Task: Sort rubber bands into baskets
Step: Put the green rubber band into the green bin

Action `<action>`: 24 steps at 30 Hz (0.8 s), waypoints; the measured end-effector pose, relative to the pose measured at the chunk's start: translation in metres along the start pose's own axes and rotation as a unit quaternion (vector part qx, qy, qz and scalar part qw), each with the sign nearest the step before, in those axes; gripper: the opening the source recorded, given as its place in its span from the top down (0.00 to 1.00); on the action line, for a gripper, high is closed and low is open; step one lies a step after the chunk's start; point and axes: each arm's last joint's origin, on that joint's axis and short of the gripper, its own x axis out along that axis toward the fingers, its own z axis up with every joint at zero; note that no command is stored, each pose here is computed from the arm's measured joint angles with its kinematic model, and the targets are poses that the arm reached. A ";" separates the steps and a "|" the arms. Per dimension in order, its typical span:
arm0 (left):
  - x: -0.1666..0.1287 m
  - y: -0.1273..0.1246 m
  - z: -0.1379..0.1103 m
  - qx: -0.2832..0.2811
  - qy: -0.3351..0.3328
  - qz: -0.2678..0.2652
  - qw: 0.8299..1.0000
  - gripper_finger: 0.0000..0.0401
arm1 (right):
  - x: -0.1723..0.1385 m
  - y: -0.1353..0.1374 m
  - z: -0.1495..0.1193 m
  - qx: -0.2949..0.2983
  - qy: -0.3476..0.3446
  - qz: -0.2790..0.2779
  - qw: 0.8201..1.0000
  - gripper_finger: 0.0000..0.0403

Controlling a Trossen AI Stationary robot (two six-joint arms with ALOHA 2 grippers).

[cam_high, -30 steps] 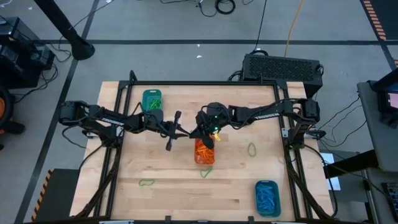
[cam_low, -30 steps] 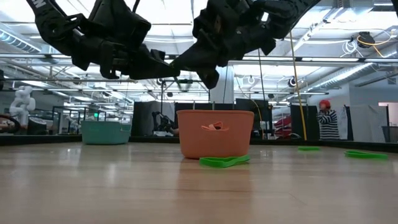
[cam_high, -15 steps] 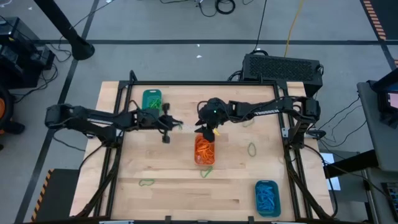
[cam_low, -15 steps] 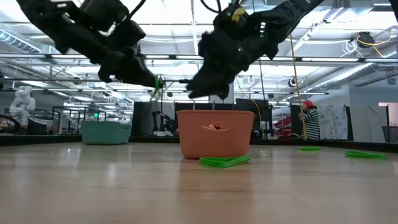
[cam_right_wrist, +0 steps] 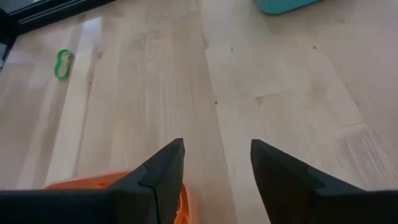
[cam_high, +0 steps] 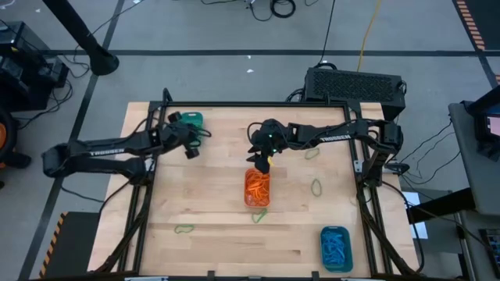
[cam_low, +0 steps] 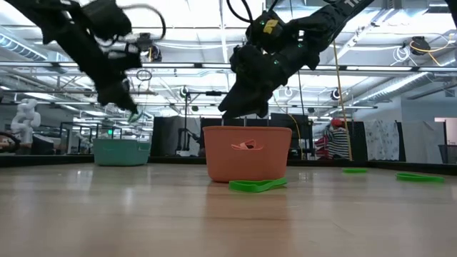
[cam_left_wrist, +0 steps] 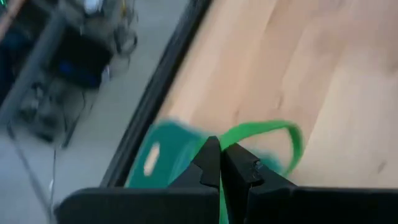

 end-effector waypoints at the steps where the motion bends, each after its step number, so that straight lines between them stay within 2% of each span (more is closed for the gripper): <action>1: 0.004 0.001 -0.004 0.000 0.018 0.003 1.000 1.00 | 0.000 0.000 0.000 0.003 0.000 0.000 1.000 0.56; 8: 0.026 0.020 -0.018 -0.039 0.083 0.050 0.994 0.99 | 0.000 0.000 0.000 0.027 0.000 0.001 1.000 0.56; 15: 0.046 0.030 -0.028 -0.060 0.128 0.069 0.987 0.92 | 0.001 0.003 -0.002 0.039 0.010 0.003 0.999 0.56; 20: 0.056 0.030 -0.032 -0.064 0.149 0.069 0.984 0.84 | 0.001 0.005 -0.005 0.037 0.023 0.003 0.999 0.56; 24: 0.059 0.029 -0.033 -0.092 0.151 0.072 0.982 0.73 | 0.001 0.004 -0.009 0.041 0.042 -0.001 0.998 0.56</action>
